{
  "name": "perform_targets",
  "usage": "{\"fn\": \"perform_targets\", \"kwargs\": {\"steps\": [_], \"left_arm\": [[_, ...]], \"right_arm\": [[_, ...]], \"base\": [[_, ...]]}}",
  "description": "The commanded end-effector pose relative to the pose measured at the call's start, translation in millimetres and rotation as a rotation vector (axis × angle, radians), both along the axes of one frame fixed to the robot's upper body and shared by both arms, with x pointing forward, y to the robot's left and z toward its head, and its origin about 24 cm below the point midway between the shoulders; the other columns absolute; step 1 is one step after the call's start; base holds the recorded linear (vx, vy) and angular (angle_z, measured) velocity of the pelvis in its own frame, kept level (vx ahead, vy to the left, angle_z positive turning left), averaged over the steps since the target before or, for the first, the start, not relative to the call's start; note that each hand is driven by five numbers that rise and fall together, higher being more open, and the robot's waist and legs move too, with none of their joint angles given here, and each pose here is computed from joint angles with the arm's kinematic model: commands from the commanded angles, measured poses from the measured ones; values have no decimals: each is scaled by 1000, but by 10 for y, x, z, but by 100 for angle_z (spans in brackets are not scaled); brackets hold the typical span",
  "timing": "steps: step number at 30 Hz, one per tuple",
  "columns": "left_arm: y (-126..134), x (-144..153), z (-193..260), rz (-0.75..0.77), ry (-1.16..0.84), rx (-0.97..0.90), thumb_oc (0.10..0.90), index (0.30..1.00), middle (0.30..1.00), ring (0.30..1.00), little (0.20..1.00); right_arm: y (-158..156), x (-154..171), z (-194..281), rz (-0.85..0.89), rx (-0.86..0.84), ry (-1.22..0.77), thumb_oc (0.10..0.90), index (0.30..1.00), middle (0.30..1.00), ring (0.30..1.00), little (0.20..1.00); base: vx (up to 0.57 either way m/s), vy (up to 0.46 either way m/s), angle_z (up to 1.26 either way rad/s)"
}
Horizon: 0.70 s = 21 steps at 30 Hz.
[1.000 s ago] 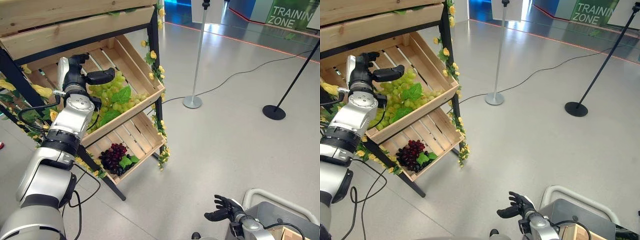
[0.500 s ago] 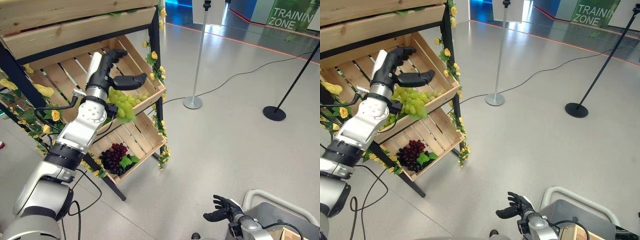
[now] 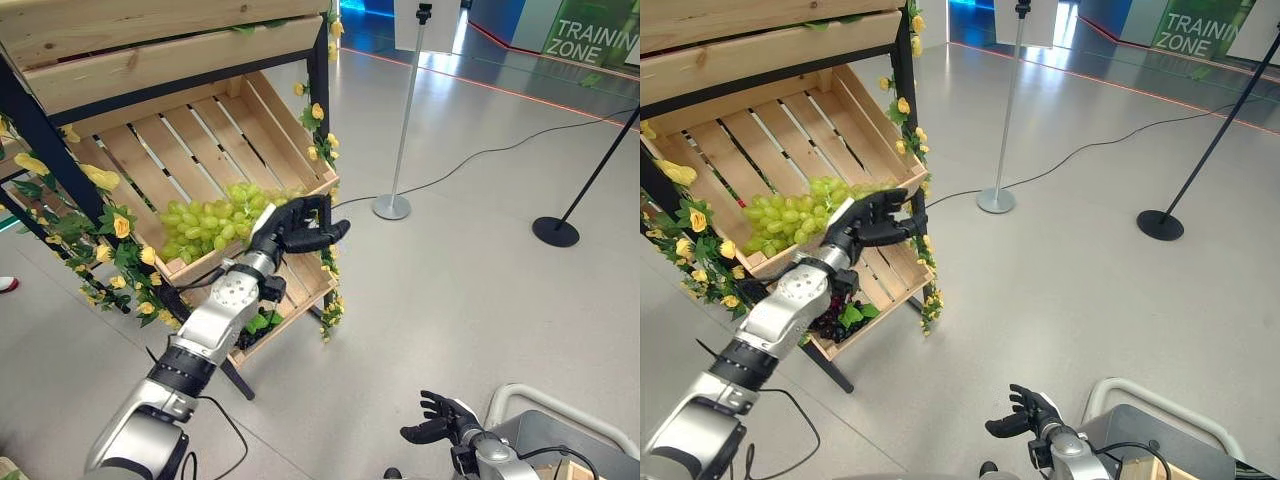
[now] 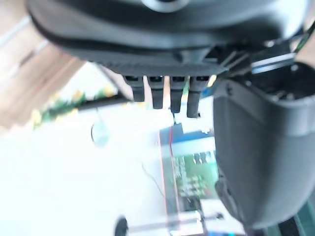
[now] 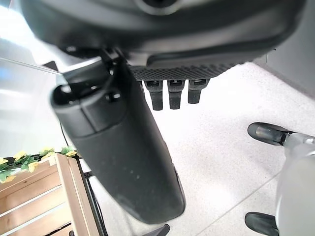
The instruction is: Pick up the fruits from the basket on one side to the basket on the other side
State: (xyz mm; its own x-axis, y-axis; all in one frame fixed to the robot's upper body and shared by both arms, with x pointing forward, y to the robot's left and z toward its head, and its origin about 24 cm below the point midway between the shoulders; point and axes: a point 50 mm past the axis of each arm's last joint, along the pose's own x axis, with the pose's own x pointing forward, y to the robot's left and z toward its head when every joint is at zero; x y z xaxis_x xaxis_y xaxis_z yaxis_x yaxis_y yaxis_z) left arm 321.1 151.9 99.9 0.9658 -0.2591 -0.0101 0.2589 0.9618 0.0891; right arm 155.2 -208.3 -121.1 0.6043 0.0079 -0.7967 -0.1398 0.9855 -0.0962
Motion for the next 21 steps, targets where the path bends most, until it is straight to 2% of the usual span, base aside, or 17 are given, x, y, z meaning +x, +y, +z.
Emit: {"fn": "perform_targets", "kwargs": {"steps": [1, 5, 6, 9, 13, 17, 21], "left_arm": [[-146, -6, 719, -125, -362, -199, 800, 900, 900, 900, 900], [-206, -144, 562, -183, -348, -236, 800, 900, 900, 900, 900], [-154, -223, 495, -164, -352, -242, 800, 900, 900, 900, 900], [-109, -262, 465, -206, -333, -252, 800, 900, 900, 900, 900], [-193, -290, 312, -302, -260, -237, 800, 900, 900, 900, 900], [-61, -358, 148, -298, -213, -266, 800, 900, 900, 900, 900], [-109, -401, 28, -347, -177, -262, 800, 900, 900, 900, 900]], "right_arm": [[-15, 335, 187, -2, -30, -141, 800, 900, 900, 900, 900], [-42, 398, 238, 23, -52, -146, 800, 900, 900, 900, 900], [-63, 468, 279, 73, -74, -156, 800, 900, 900, 900, 900], [-82, 532, 295, 49, -86, -170, 800, 900, 900, 900, 900], [-47, 507, 294, -4, -48, -189, 800, 900, 900, 900, 900], [71, 437, 219, 78, -4, -150, 800, 900, 900, 900, 900], [80, 339, 112, 66, 13, -111, 800, 900, 900, 900, 900]], "base": [[-32, -11, -9], [-36, 46, -23], [-71, 142, -39], [-68, 206, -123], [-83, 217, -68], [-125, 155, -82], [-42, -10, -59]]}}
